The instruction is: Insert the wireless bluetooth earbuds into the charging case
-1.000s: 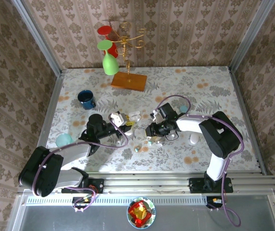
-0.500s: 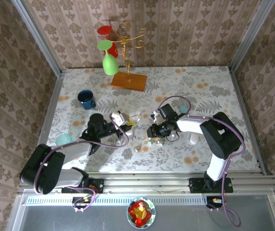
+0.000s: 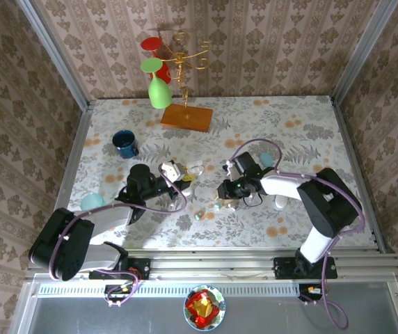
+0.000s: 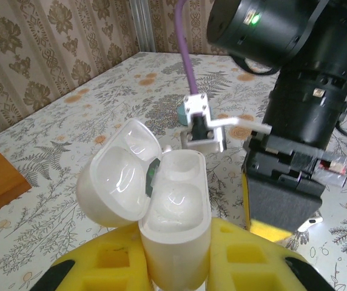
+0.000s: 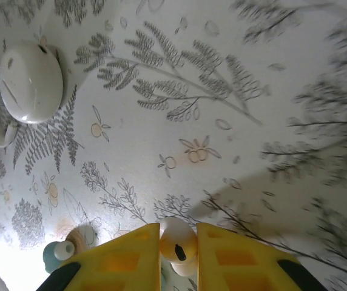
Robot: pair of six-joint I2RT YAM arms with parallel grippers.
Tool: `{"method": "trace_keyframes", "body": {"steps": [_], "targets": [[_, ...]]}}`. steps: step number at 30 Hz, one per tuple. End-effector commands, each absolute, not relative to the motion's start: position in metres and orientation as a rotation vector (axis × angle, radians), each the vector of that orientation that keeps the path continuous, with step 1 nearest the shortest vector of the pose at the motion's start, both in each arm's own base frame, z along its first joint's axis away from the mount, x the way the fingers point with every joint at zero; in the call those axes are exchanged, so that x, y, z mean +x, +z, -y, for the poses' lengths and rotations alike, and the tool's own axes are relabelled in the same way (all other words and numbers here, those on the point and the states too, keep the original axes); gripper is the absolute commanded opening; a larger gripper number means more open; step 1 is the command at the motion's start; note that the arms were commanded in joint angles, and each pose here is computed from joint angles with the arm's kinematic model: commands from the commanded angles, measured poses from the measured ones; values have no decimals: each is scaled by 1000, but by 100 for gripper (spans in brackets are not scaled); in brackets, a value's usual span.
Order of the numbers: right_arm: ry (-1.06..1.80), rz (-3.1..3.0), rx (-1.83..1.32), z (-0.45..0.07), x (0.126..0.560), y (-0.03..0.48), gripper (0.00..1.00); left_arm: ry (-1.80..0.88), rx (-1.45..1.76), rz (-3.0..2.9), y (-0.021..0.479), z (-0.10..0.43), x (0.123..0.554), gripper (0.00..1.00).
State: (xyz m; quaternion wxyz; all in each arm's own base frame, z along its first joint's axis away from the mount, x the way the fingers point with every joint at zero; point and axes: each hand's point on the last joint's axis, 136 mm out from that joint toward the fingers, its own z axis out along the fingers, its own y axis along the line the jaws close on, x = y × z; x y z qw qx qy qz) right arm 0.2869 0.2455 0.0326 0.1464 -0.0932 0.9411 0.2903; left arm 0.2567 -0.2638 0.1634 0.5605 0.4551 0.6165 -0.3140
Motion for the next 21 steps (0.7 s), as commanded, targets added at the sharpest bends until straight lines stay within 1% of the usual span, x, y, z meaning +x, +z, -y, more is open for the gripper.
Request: {"method": "trace_keyframes", "body": {"steps": [1,4,7,8,13,16,21], "targets": [[688,-2540,-230,-229,313,63,20,-760,1103,-1411,170,271,254,0],[607,-2445,-213,-218,323,88,19,-773,1093,-1413,170,271,253,0],[596,-2322,-227,-217,331,117,19,-808,1118,-1394,168,274,245,0],[603,-2251,-246,-218,331,138,19,-811,1124,-1395,167,274,244,0],[519,-2057,-424,-226,324,188,20,-841,1143,-1384,165,275,237,0],[485,-1979,-523,-234,315,210,20,-855,1153,-1378,167,276,236,0],[478,-1892,-613,-250,307,230,20,-888,1192,-1383,166,280,232,0]]}}
